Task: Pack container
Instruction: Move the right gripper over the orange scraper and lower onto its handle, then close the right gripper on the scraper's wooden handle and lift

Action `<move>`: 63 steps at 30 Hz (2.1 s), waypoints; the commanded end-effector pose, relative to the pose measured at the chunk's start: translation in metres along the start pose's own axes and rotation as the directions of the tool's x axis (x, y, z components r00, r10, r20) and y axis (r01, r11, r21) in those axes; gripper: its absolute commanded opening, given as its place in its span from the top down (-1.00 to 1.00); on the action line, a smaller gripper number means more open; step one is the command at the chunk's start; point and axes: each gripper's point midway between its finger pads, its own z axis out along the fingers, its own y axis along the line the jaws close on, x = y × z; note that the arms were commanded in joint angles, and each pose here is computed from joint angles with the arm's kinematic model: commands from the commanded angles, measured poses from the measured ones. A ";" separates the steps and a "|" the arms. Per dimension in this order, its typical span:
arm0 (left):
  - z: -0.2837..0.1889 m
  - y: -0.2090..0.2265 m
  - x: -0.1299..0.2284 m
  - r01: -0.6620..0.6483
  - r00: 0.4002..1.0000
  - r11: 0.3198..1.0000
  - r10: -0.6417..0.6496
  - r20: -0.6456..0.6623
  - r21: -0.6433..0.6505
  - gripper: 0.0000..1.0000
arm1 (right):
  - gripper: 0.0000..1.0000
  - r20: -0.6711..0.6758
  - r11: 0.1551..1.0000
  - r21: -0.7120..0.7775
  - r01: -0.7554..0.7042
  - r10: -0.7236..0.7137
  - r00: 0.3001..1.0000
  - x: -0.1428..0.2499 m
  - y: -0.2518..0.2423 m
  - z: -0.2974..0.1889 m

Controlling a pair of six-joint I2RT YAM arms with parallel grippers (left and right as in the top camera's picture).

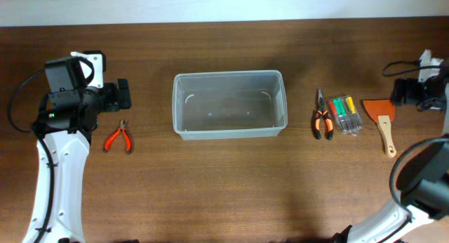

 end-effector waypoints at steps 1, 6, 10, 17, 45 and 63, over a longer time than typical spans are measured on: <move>-0.001 0.001 -0.005 -0.012 1.000 1.000 0.012 0.010 0.000 -0.98 | -0.81 -0.080 0.999 -0.039 0.020 -0.023 0.996 0.012 0.004 0.022; -0.001 0.001 -0.005 -0.012 1.000 1.000 0.012 0.010 0.000 -0.98 | -0.68 -0.152 0.997 -0.074 0.015 -0.026 0.988 0.025 0.011 0.047; -0.001 0.001 -0.005 -0.012 1.000 1.000 0.012 0.010 0.000 -0.98 | -0.64 -0.210 0.996 -0.091 -0.019 0.000 0.978 0.035 0.016 0.068; -0.001 0.001 -0.005 -0.012 1.000 1.000 0.012 0.011 0.000 -0.98 | -0.50 -0.305 0.990 -0.098 -0.098 0.063 0.950 0.054 0.022 0.100; -0.001 0.001 -0.005 -0.012 1.000 1.000 0.012 0.011 0.001 -0.98 | 0.46 -0.345 0.994 -0.051 -0.100 0.077 0.935 0.057 0.029 0.106; -0.001 0.001 -0.005 -0.012 1.000 1.000 0.012 0.010 0.001 -0.98 | 0.42 0.105 0.990 0.017 0.143 -0.144 0.984 -0.067 0.113 -0.136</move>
